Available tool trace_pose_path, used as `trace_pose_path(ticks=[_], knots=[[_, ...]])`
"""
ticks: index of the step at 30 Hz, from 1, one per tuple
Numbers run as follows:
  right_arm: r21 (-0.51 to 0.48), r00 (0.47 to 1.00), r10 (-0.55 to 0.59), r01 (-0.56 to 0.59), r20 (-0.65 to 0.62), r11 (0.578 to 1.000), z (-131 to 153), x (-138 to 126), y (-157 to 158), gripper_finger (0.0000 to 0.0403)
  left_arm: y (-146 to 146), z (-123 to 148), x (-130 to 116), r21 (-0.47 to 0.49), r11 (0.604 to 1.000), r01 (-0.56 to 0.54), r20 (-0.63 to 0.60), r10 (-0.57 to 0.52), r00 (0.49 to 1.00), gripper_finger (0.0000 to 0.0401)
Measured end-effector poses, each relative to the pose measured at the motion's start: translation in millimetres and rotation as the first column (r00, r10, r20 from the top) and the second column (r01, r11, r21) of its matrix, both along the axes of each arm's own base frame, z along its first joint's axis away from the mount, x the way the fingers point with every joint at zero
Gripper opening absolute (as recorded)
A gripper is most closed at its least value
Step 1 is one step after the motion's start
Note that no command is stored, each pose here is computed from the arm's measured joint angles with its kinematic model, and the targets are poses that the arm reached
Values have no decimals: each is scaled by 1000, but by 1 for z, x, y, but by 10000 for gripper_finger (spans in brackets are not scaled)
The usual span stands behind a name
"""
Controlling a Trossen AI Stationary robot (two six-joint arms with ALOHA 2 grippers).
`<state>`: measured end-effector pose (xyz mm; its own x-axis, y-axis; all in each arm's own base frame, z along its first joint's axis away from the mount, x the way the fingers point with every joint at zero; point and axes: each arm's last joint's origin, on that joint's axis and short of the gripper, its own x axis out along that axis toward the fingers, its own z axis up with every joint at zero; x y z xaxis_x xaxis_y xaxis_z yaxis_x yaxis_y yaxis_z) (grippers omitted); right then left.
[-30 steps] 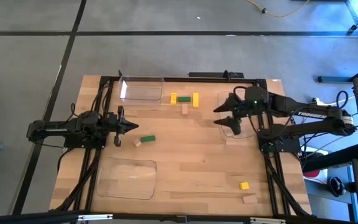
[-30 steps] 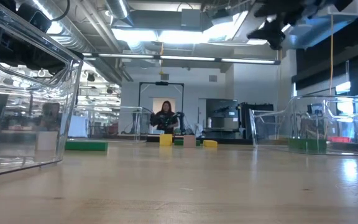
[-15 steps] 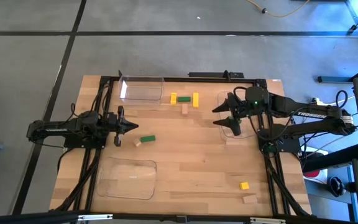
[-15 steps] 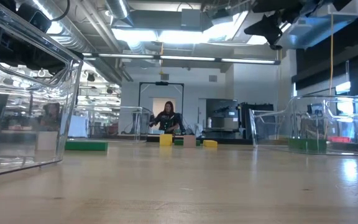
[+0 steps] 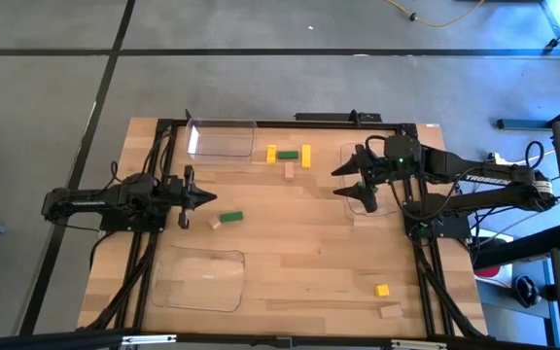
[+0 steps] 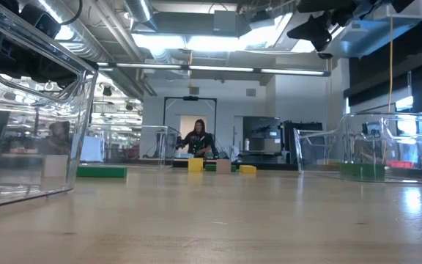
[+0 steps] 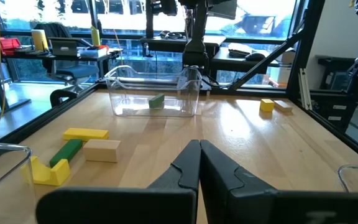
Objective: Sort & place blocks by color
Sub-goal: Put the bottom green block into the top right transparent bin
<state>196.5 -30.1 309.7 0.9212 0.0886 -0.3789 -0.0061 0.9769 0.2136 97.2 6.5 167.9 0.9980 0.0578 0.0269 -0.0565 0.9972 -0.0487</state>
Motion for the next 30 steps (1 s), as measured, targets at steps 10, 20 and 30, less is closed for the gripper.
trace_pose_path(ticks=[10, 20, 30], knots=[[4, 1000, -1, 1, -1, 1000, 0, 0, 0, 283, 0, 0, 0, 0, 1000, 0, 0, 0, 1000, 0], [32, 1000, -12, 12, -23, 999, -2, -1, 0, 283, 0, 0, 0, 0, 1000, 0, 0, 0, 1000, 0], [31, 1000, -11, 12, -22, 999, -2, -1, 0, 283, 0, 0, 0, 0, 1000, 1, 0, -1, 1000, 0]])
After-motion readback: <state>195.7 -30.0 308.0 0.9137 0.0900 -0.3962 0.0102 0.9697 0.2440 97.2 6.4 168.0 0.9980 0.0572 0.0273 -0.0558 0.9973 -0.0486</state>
